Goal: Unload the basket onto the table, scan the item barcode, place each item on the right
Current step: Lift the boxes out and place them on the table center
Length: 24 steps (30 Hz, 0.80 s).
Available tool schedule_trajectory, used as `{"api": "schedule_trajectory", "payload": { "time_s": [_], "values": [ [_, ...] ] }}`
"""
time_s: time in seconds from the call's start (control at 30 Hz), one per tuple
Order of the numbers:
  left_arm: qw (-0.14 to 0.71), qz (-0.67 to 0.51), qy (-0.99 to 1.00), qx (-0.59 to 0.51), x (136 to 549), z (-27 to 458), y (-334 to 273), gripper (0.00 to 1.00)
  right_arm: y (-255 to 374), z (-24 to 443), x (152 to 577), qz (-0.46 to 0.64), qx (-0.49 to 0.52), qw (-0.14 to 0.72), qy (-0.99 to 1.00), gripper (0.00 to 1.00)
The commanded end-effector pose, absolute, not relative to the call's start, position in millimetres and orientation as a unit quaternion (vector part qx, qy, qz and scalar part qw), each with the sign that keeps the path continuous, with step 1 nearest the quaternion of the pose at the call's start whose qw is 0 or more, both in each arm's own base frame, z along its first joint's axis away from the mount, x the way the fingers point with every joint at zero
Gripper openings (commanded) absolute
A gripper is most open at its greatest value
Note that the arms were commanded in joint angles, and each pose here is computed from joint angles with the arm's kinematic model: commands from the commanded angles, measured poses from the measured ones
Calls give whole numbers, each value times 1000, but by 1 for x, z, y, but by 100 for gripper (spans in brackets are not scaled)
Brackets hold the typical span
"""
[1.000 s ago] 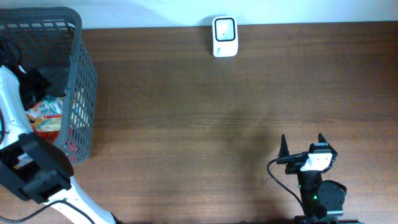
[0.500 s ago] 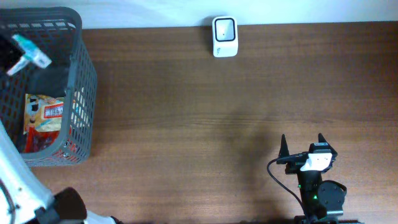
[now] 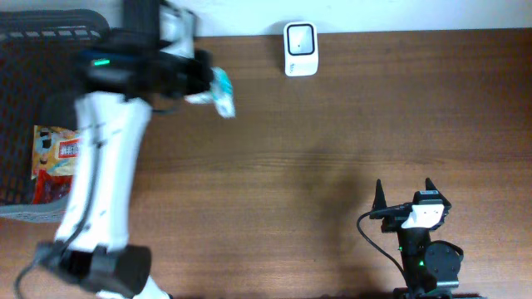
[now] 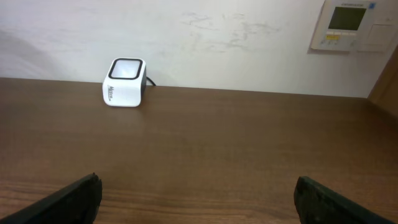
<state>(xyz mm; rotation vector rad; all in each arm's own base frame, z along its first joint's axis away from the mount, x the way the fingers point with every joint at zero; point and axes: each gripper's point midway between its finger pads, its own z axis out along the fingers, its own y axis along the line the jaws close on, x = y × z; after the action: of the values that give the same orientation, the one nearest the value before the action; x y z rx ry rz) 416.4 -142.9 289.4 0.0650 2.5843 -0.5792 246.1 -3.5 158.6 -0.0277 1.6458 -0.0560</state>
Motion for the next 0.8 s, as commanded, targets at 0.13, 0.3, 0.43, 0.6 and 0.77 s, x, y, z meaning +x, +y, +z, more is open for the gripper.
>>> {"api": "schedule_trajectory", "payload": {
  "time_s": [0.13, 0.3, 0.43, 0.6, 0.77],
  "values": [
    [98, -152, 979, 95, 405, 161, -212, 0, -7, 155, 246, -29, -3, 677, 735, 98],
    [34, -135, 983, 121, 392, 105, -241, 0, -7, 155, 246, -29, -3, 677, 735, 98],
    [15, -128, 982, 134, 387, 84, -253, 14, -7, 155, 246, -29, -3, 677, 735, 98],
    [29, -133, 982, 132, 395, 90, -253, 47, -7, 155, 246, -29, -3, 677, 735, 99],
    [47, -137, 982, 124, 409, 124, -236, 51, -7, 155, 246, -29, -3, 677, 735, 98]
  ]
}}
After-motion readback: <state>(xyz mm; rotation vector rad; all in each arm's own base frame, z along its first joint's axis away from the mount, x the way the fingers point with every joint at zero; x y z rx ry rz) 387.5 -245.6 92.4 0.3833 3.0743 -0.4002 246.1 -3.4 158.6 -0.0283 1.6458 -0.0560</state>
